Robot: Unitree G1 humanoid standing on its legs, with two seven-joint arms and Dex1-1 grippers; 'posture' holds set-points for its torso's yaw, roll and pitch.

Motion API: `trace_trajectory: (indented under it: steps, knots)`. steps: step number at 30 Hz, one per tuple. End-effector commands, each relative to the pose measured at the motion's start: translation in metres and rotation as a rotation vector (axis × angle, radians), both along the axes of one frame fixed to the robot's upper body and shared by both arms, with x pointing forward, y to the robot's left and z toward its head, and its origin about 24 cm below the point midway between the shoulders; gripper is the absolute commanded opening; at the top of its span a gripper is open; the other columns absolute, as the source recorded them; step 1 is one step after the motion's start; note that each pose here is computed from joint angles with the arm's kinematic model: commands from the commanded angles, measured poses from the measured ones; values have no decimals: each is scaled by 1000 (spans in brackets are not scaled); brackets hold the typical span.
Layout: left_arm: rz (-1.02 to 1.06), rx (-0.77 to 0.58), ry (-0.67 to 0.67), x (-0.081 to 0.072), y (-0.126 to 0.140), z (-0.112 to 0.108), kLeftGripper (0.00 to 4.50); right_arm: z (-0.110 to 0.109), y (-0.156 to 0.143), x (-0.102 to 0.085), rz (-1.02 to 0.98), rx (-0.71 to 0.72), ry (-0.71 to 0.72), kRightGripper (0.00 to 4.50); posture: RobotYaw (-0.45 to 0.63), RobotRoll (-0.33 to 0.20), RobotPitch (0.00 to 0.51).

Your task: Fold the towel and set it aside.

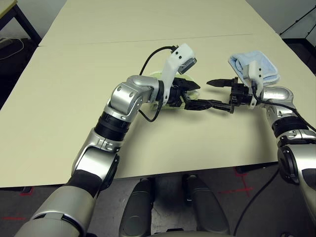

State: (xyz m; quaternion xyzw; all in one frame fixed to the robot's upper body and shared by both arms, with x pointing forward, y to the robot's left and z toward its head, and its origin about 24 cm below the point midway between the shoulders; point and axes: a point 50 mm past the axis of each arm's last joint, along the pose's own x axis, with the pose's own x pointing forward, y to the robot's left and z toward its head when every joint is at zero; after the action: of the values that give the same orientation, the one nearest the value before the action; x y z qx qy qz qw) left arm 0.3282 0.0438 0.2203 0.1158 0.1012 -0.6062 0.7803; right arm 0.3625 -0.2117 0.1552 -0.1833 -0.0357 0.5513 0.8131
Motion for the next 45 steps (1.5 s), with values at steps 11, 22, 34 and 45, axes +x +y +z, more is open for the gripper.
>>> trace_trajectory:
  steps: [11, 22, 34, 45]
  knots:
    - [288, 68, -51, 29, 79, 12, 4488, -2, -3, -1, -4, -18, 7, 4500, 55, 0, 160]
    - [274, 99, 69, 24, 93, -2, 4488, 0, -2, 0, -1, -18, 1, 4500, 57, 0, 160]
    - [157, 93, 174, 22, 64, -16, 4488, 1, -7, -2, -8, -24, -5, 4500, 19, 0, 154]
    - [237, -47, 107, 51, 34, -4, 4488, -1, -13, -5, -17, -29, -6, 4500, 0, 0, 148]
